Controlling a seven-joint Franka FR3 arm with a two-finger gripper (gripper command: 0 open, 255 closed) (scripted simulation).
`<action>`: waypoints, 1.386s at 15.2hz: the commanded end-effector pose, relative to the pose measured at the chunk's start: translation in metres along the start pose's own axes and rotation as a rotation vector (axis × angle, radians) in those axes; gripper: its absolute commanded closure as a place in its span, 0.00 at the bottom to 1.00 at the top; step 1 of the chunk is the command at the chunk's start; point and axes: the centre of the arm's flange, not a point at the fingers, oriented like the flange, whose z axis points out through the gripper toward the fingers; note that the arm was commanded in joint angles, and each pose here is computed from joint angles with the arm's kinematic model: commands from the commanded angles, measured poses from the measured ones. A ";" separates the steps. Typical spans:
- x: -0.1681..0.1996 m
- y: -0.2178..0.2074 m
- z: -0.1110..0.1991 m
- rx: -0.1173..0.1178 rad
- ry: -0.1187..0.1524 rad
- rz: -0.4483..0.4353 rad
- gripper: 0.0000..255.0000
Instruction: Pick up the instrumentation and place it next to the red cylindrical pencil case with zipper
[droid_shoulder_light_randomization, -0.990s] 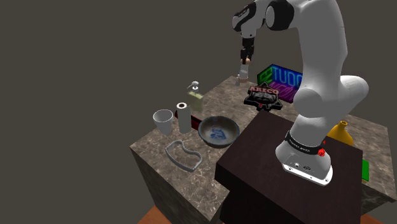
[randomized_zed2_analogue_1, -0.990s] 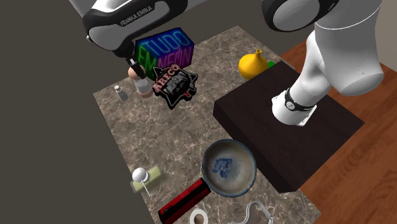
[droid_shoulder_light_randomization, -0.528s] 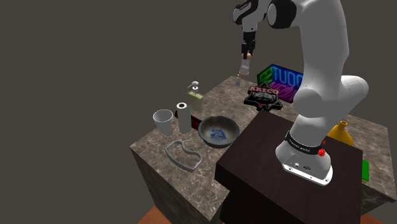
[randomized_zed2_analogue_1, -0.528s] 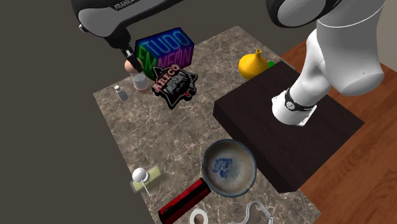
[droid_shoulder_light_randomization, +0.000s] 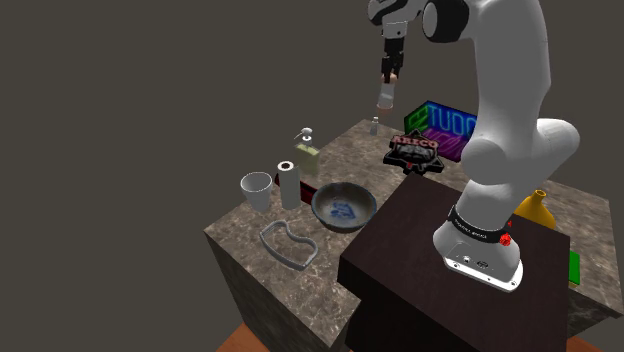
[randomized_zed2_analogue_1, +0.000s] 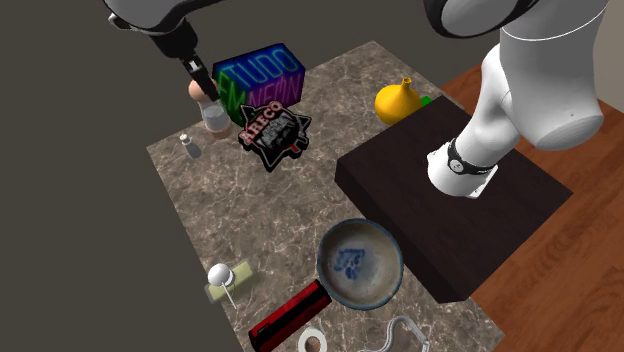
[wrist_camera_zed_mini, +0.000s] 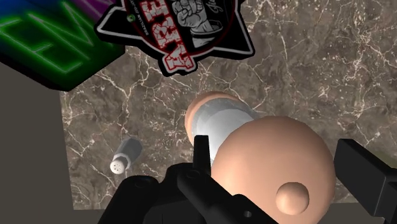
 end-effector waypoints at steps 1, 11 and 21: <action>-0.002 0.000 -0.011 0.000 0.000 0.000 1.00; -0.018 -0.065 -0.029 0.000 0.000 0.000 1.00; -0.046 -0.194 -0.024 0.000 0.000 0.000 1.00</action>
